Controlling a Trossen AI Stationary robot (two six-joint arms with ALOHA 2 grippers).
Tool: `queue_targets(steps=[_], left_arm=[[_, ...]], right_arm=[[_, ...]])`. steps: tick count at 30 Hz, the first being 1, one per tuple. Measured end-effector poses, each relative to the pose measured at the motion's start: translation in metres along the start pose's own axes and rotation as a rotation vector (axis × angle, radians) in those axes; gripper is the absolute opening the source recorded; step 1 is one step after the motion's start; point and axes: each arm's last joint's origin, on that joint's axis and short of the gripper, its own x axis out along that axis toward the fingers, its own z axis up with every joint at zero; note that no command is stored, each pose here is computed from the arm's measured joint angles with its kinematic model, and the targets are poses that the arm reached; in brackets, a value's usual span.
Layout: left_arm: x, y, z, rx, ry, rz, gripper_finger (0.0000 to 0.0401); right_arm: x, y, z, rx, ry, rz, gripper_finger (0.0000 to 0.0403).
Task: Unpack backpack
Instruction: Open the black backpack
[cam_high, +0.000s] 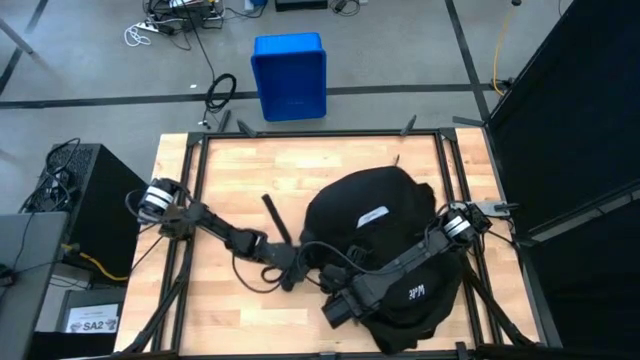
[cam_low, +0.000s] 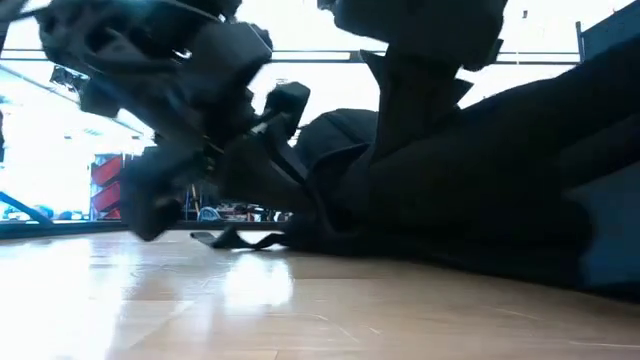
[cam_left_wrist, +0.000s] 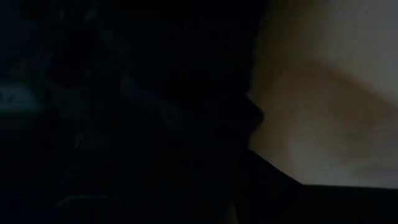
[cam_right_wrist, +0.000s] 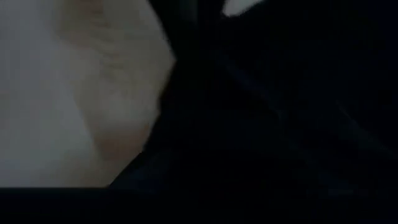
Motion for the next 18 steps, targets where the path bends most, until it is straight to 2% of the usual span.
queue_targets(steps=[8,12,18], left_arm=[[-0.004,-0.015,0.013,0.026,-0.050,-0.035,0.0000],[-0.004,-0.014,0.015,0.027,-0.051,-0.035,0.0000],[-0.004,-0.014,0.015,0.026,-0.049,-0.032,0.0000]], right_arm=[[0.009,0.012,0.003,-0.031,-0.054,0.110,0.0195],[0.029,0.014,-0.002,-0.037,-0.032,0.175,0.0185],[0.039,0.013,-0.008,-0.047,-0.030,0.178,0.0167]])
